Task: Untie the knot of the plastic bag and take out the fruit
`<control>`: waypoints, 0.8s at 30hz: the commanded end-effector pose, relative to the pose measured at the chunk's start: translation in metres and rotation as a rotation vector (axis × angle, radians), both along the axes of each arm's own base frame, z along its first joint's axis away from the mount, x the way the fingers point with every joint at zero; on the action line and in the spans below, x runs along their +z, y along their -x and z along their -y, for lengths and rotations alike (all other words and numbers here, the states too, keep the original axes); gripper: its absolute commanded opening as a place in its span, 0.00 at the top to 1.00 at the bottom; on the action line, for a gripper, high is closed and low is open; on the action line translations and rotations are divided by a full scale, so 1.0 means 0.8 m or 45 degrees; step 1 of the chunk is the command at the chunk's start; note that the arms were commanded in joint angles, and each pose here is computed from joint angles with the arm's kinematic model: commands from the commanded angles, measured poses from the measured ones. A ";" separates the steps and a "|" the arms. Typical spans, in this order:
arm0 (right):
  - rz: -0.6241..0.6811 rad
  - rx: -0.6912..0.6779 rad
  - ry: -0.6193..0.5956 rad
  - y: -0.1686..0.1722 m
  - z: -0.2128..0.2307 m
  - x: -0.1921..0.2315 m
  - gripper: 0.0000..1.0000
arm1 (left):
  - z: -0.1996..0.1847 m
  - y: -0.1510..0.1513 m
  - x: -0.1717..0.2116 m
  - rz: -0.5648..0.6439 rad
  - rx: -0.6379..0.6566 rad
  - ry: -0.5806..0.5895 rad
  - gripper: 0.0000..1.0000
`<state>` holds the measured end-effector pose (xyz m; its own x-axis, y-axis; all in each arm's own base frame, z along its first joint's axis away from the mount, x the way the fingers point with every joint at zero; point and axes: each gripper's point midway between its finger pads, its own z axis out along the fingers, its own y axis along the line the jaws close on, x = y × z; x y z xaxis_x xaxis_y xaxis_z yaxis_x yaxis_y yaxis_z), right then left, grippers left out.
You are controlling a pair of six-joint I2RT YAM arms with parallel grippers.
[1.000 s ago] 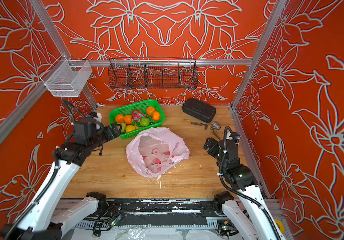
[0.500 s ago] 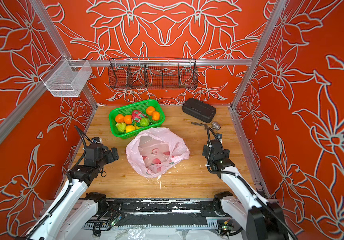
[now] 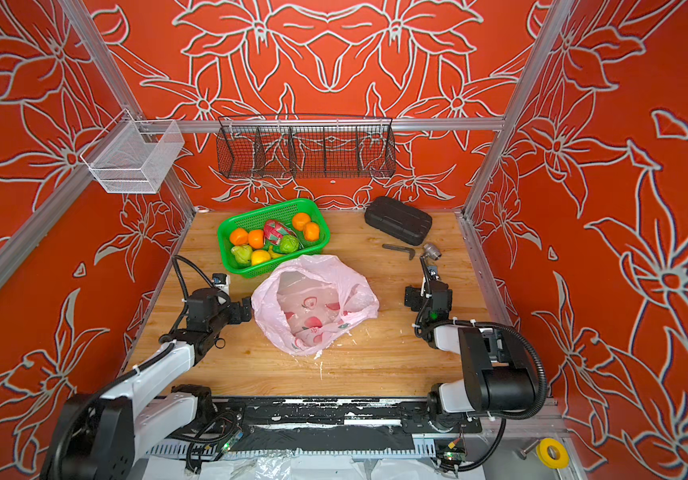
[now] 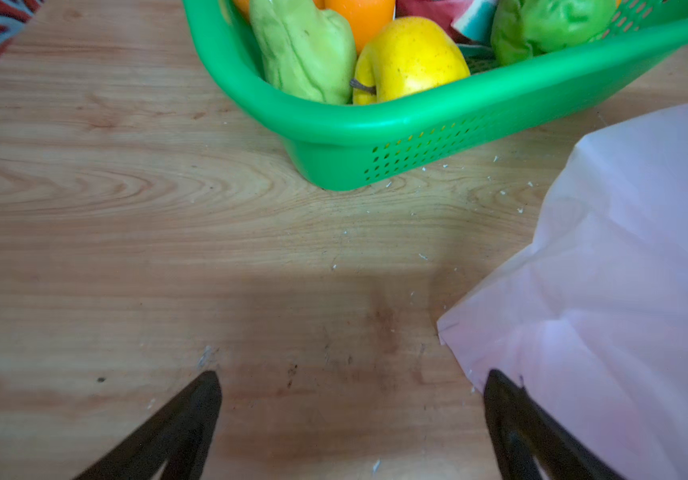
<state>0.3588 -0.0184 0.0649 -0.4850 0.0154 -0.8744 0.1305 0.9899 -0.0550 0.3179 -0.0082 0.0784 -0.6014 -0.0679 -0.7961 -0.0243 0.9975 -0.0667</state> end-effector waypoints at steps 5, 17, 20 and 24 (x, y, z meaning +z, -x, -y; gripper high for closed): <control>0.177 0.075 0.003 -0.018 -0.011 0.038 0.03 | -0.002 -0.059 0.010 0.220 -0.099 0.003 0.03; 0.149 0.078 0.005 -0.018 -0.011 0.035 0.03 | -0.022 -0.060 0.007 0.136 0.000 0.040 0.03; 0.136 0.080 0.008 -0.020 -0.012 0.033 0.03 | -0.022 -0.060 0.008 0.136 0.001 0.040 0.02; 0.115 0.072 0.004 -0.024 -0.011 0.030 0.03 | -0.022 -0.060 0.007 0.135 0.002 0.040 0.03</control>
<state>0.3723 -0.0119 0.0852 -0.4066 0.0061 -0.9136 0.0972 0.9946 -0.0366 0.3593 0.0102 0.0709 -0.5526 -0.0987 -0.8276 -0.0295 0.9947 -0.0989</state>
